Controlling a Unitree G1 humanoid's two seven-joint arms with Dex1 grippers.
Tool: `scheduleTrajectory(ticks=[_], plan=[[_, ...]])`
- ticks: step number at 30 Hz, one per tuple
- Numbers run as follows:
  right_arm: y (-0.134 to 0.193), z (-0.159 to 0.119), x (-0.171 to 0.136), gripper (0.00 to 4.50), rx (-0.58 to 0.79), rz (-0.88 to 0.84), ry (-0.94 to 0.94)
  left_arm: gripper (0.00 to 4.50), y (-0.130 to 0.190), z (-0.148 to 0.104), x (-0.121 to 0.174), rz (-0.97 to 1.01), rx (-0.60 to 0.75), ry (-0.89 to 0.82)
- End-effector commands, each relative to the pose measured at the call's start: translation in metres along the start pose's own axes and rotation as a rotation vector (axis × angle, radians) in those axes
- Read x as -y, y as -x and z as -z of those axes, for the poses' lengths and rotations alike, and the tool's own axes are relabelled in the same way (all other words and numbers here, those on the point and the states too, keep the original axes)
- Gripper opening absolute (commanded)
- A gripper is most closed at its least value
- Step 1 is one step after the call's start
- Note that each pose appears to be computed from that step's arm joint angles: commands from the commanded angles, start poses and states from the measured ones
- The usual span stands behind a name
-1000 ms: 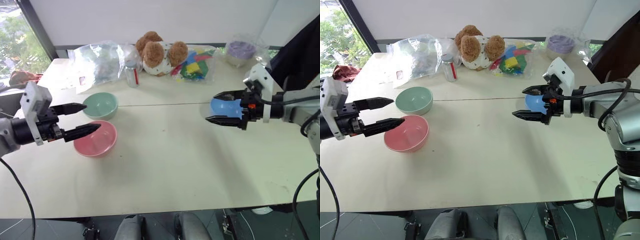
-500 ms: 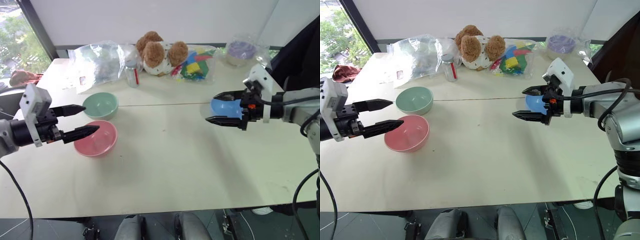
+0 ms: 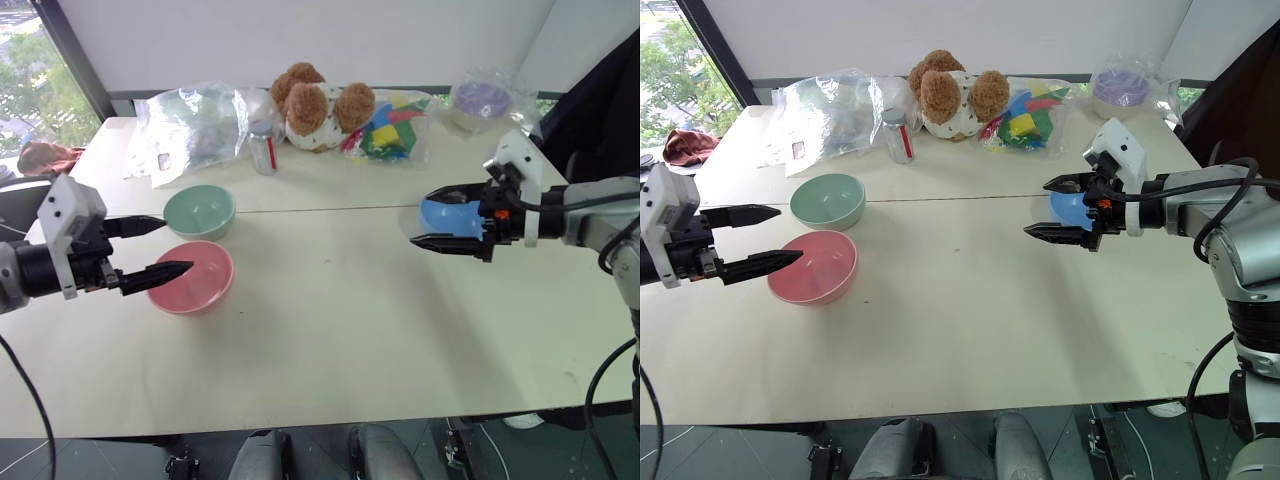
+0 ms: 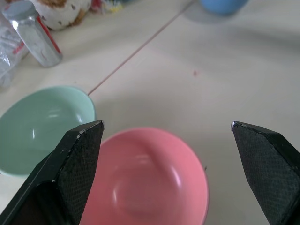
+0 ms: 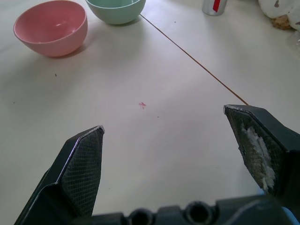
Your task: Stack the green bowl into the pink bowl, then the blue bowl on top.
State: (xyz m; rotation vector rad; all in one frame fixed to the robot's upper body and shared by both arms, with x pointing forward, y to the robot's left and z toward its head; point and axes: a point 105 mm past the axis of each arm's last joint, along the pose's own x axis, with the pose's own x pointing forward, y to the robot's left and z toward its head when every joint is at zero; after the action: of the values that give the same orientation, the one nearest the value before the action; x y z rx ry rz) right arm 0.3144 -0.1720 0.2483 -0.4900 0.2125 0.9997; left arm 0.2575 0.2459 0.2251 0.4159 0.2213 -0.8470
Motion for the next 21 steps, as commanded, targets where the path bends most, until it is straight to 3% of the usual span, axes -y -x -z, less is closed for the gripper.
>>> scheduleTrajectory(ticks=[1, 5, 12, 15, 21], plan=[[-0.001, -0.011, -0.001, 4.46, 0.025, -0.002, 0.057, 4.5, 0.002, 0.008, 0.013, 0.069, -0.096, -0.114], [-0.008, -0.01, -0.005, 4.46, 0.028, -0.017, 0.069, 4.5, -0.016, 0.05, 0.024, 0.148, -0.242, -0.212], [-0.007, -0.013, -0.008, 4.46, 0.037, -0.016, 0.071, 4.5, -0.044, 0.081, 0.015, 0.141, -0.296, -0.299], [-0.006, -0.013, -0.008, 4.5, 0.035, -0.008, 0.071, 3.59, -0.051, 0.082, 0.015, 0.158, -0.285, -0.314], [-0.001, -0.012, -0.008, 4.5, 0.026, 0.011, 0.065, 0.49, -0.06, 0.068, 0.025, 0.253, -0.236, -0.324]])
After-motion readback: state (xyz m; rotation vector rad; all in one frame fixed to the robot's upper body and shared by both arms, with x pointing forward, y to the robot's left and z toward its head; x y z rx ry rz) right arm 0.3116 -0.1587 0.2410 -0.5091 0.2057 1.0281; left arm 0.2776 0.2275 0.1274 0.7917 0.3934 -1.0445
